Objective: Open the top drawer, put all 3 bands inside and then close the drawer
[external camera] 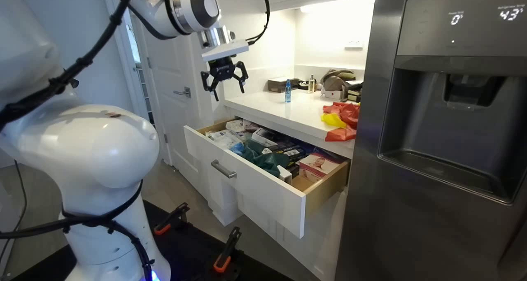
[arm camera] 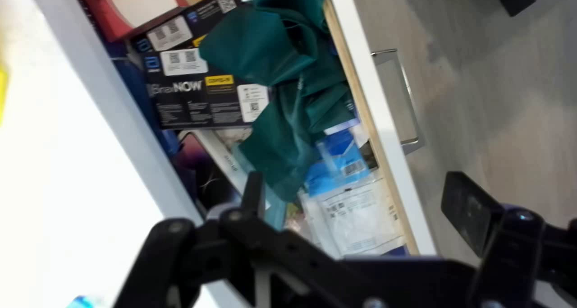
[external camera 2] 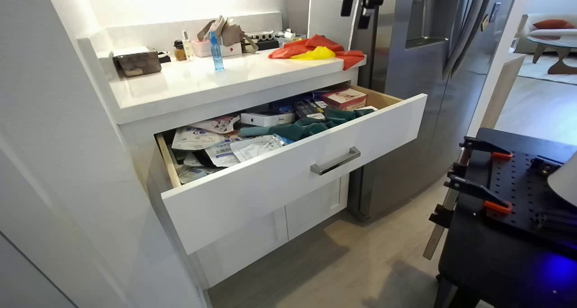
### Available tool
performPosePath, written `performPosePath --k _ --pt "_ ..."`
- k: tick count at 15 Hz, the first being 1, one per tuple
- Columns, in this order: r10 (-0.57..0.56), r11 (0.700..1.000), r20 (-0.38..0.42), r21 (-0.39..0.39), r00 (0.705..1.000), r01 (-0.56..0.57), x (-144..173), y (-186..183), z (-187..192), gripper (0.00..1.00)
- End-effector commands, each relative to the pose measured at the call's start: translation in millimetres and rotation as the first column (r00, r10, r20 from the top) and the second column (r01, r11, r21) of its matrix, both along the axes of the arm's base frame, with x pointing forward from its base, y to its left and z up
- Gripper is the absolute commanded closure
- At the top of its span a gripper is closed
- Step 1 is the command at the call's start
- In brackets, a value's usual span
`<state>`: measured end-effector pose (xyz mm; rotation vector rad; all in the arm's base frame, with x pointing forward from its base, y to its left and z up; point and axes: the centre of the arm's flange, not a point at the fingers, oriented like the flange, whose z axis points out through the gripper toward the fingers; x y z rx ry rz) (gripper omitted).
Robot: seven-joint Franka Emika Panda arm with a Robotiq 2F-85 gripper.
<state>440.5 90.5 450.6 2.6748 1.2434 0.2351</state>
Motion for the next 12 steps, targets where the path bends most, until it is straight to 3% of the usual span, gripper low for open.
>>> performPosePath --k 1,6,12 --pt "-0.042 0.999 0.089 -0.019 0.995 0.043 35.1 -23.0 44.3 0.0" --pt "-0.093 0.995 0.17 -0.024 0.981 0.099 96.4 -64.1 65.8 0.0" --pt "-0.158 0.987 0.222 0.015 0.962 0.159 201.1 -109.6 61.0 0.0"
